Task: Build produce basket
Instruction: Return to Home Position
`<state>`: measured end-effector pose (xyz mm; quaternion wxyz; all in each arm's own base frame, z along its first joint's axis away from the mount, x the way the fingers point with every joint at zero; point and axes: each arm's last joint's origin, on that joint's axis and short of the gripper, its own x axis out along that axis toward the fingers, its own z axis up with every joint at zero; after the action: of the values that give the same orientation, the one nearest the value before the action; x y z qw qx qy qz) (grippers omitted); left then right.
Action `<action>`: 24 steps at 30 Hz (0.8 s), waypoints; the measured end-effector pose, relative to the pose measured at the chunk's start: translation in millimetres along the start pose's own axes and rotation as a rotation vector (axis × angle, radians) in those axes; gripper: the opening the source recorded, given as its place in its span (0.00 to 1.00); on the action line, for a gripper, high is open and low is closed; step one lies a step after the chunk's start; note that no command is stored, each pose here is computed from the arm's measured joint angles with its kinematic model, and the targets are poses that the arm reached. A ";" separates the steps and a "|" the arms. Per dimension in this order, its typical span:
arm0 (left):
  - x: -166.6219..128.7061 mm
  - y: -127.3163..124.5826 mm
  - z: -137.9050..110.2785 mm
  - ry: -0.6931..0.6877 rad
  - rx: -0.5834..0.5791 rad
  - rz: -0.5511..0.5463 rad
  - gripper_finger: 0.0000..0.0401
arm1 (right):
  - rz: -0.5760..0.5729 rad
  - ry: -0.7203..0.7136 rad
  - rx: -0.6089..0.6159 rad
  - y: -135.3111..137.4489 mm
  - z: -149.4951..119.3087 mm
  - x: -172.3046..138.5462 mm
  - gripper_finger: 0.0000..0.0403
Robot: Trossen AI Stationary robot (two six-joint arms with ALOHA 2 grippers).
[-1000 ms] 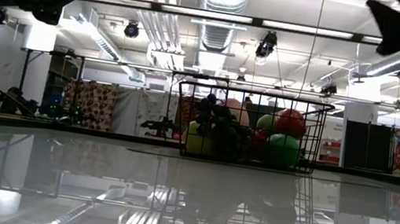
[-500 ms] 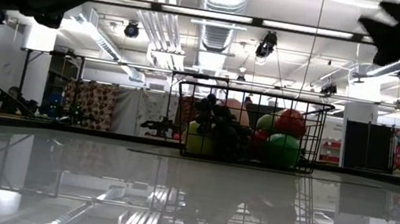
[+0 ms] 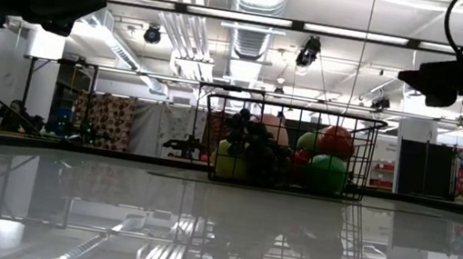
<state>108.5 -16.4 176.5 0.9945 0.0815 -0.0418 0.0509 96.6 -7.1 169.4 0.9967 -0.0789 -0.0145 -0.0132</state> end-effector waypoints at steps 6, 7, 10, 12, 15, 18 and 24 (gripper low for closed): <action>0.7 -0.4 -1.0 0.010 0.004 -0.002 0.14 | -0.001 -0.002 -0.034 0.0 0.1 0.0 0.62; 0.7 -0.4 -1.1 0.011 0.004 -0.002 0.14 | -0.002 -0.002 -0.037 -0.1 0.0 0.0 0.62; 1.0 -0.6 -1.5 0.015 0.005 -0.003 0.14 | -0.002 0.002 -0.037 -0.1 -0.3 0.4 0.62; 0.9 -0.6 -1.4 0.015 0.005 -0.003 0.14 | 0.000 0.012 -0.036 0.0 -1.0 1.0 0.62; 0.9 -0.5 -1.3 0.013 0.005 -0.003 0.14 | 0.002 0.024 -0.035 0.1 -2.0 1.8 0.61; 1.0 -0.6 -1.5 0.016 0.006 -0.003 0.14 | 0.003 0.031 -0.034 0.2 -2.6 2.3 0.61; 1.0 -0.7 -1.6 0.016 0.006 -0.003 0.14 | 0.004 0.035 -0.034 0.2 -3.0 2.5 0.61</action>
<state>109.7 -16.7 175.0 0.9946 0.0839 -0.0336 0.0500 99.3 -7.4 166.4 0.9953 -0.0955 0.0033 -0.0130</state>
